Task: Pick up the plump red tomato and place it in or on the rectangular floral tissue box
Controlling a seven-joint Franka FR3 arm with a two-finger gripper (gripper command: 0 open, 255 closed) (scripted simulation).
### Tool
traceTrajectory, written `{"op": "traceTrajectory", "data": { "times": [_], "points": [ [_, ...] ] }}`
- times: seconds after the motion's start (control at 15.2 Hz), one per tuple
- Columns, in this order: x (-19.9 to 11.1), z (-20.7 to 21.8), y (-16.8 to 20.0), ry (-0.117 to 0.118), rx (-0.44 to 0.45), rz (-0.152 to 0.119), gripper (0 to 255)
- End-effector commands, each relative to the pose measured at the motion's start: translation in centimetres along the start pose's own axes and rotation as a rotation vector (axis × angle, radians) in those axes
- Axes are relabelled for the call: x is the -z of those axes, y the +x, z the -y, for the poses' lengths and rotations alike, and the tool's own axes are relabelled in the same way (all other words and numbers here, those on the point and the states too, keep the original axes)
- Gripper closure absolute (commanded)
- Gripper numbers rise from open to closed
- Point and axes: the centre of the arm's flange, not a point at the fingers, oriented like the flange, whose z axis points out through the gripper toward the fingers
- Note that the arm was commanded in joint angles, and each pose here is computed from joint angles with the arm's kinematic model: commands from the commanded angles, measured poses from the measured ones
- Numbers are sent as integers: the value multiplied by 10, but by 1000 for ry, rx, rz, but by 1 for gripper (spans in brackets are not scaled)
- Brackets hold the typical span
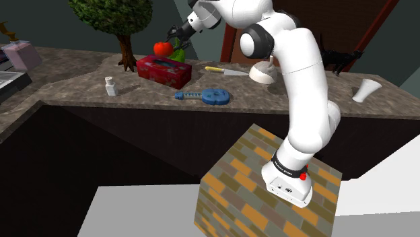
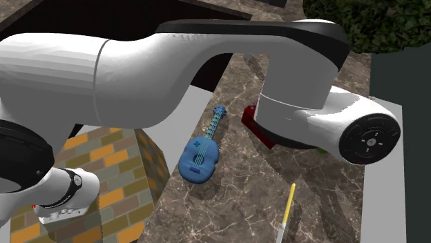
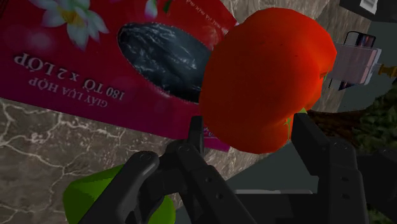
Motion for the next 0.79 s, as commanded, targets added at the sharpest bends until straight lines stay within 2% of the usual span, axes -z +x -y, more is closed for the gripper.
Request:
{"op": "traceTrajectory", "data": {
  "times": [0.0, 0.33, 0.73],
  "points": [
    [-7, -7, -1, 0, 0, 0, 255],
    [-26, -26, -3, 0, 0, 0, 255],
    [-27, -28, -3, 0, 0, 0, 255]
  ]
}}
